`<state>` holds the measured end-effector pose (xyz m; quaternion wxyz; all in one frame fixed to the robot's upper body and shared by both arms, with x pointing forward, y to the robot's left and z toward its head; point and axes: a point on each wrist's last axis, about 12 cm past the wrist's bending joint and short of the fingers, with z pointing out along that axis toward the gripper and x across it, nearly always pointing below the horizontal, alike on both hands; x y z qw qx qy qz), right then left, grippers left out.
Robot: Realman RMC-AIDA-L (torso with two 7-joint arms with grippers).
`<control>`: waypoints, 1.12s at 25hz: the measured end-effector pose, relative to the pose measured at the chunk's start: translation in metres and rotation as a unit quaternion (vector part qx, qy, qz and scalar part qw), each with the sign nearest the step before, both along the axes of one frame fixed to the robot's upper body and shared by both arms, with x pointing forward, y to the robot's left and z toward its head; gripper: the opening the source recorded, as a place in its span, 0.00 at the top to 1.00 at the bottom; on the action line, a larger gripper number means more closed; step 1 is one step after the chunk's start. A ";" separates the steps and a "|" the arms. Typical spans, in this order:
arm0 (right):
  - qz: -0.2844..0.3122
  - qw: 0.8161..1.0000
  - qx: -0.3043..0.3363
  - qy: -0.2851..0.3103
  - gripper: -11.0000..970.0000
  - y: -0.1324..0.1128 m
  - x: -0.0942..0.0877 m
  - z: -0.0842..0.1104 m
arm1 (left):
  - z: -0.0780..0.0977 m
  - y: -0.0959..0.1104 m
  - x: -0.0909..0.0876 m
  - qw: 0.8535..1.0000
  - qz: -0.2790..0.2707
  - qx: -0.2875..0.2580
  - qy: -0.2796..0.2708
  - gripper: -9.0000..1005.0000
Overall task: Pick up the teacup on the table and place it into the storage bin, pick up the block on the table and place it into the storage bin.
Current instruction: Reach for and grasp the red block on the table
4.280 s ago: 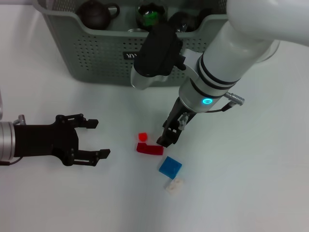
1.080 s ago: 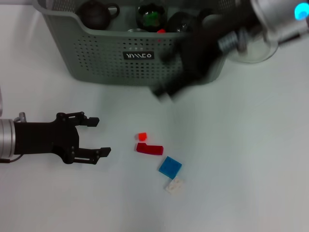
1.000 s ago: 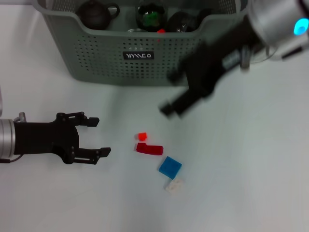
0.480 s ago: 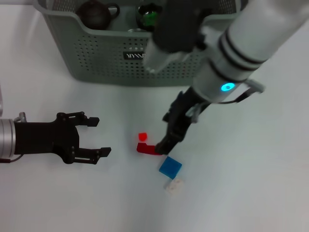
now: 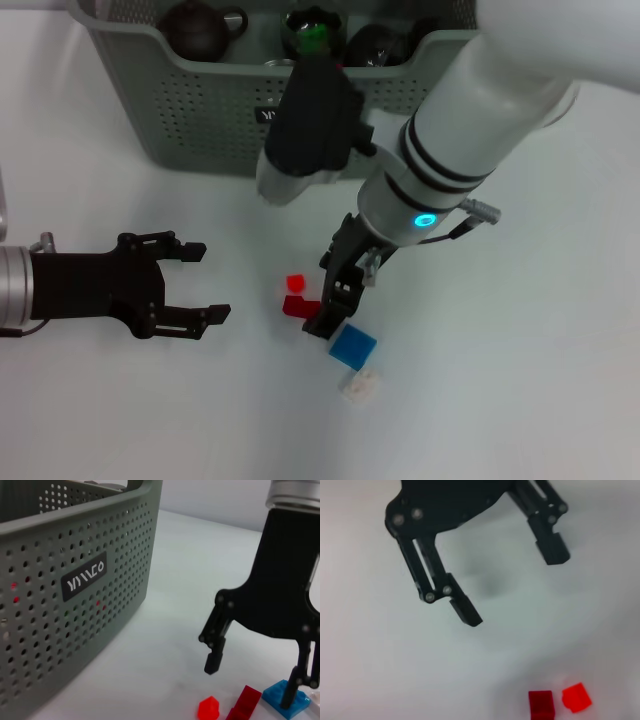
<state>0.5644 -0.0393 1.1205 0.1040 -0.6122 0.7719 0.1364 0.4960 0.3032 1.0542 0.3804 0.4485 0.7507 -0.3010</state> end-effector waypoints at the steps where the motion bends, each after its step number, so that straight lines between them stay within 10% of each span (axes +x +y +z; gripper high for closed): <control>1: 0.002 1.000 -0.001 -0.002 0.10 0.001 -0.001 -0.001 | 0.000 0.000 0.000 1.000 0.000 0.000 0.000 0.13; 28: 0.000 1.000 -0.010 -0.008 0.52 0.007 -0.009 -0.017 | 0.000 0.000 0.001 1.000 0.002 -0.001 -0.002 0.13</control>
